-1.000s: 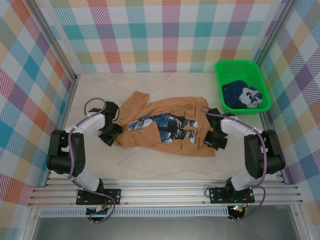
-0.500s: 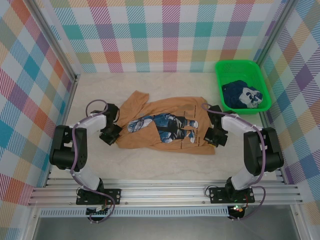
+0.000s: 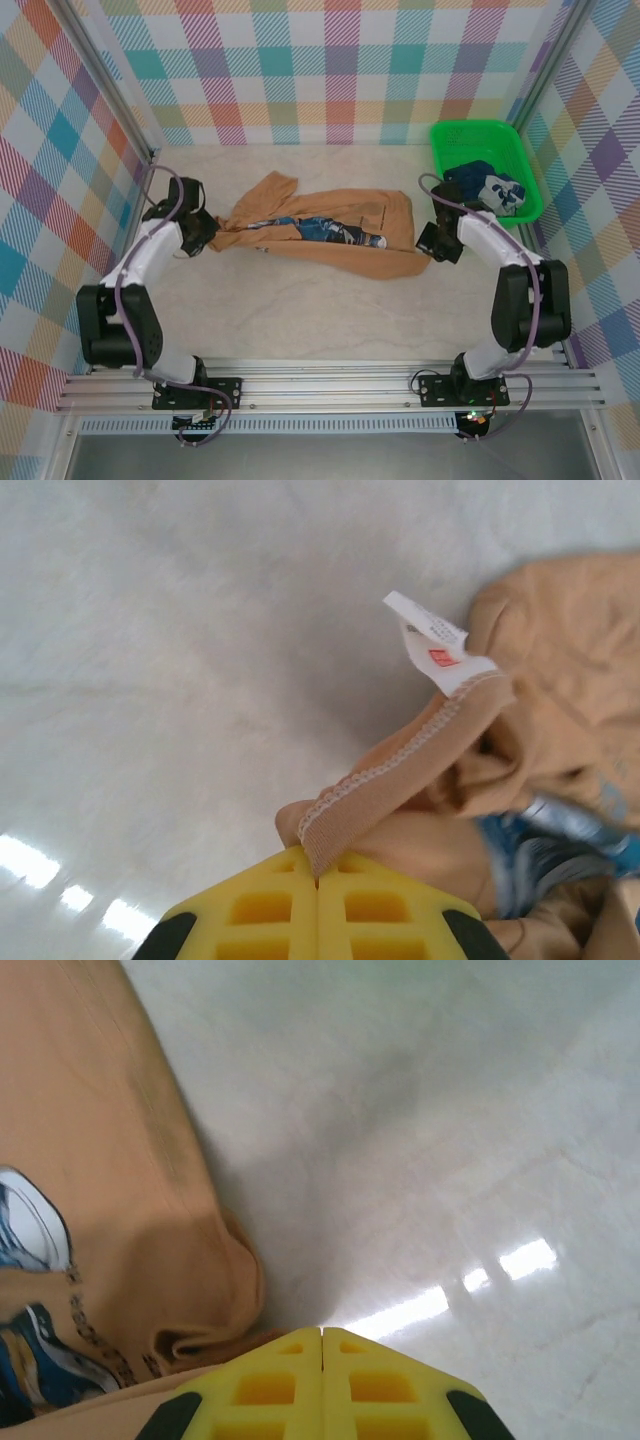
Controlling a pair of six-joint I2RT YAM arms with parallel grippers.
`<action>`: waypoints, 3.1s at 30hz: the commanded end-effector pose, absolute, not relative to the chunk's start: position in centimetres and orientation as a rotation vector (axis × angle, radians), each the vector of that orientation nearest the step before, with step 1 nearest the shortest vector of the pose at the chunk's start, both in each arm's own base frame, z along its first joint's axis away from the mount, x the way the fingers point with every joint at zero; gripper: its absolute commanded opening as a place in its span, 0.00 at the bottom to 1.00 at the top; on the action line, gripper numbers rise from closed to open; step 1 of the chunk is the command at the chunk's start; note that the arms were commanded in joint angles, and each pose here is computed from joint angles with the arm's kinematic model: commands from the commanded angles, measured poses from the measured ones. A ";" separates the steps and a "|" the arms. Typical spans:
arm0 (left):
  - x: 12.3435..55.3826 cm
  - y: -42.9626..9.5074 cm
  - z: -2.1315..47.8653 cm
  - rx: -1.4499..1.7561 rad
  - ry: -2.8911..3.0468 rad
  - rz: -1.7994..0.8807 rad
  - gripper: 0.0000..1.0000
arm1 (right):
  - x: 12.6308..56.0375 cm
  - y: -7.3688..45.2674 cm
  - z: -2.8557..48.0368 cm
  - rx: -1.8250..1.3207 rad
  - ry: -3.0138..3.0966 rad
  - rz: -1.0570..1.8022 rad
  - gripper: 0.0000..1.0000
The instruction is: Fold and stack the t-shirts
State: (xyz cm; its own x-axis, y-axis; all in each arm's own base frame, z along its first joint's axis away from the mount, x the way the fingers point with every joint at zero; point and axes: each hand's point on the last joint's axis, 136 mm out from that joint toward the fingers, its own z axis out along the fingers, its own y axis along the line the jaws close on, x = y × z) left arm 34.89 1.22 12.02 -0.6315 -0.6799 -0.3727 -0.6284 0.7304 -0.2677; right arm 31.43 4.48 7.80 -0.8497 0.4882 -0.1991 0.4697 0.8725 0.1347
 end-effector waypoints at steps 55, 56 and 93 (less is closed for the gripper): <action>33.5 -19.6 10.6 0.020 2.917 -0.266 0.00 | 30.3 4.9 3.7 0.775 2.972 0.067 0.00; 32.3 -19.6 10.9 0.020 2.931 -0.302 0.00 | 31.0 4.7 3.9 0.782 2.961 0.072 0.00; 24.1 -3.5 2.5 -1.382 2.787 0.011 0.19 | 35.1 3.1 5.5 0.757 2.896 0.063 0.00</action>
State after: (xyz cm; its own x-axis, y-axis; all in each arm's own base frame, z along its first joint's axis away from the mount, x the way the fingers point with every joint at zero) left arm 22.89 -4.23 3.43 -0.6672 -0.7448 0.0080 -0.7449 0.6671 -0.0106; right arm 34.62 3.48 4.85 -0.8584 0.4999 -0.1148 0.4929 0.8659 0.0848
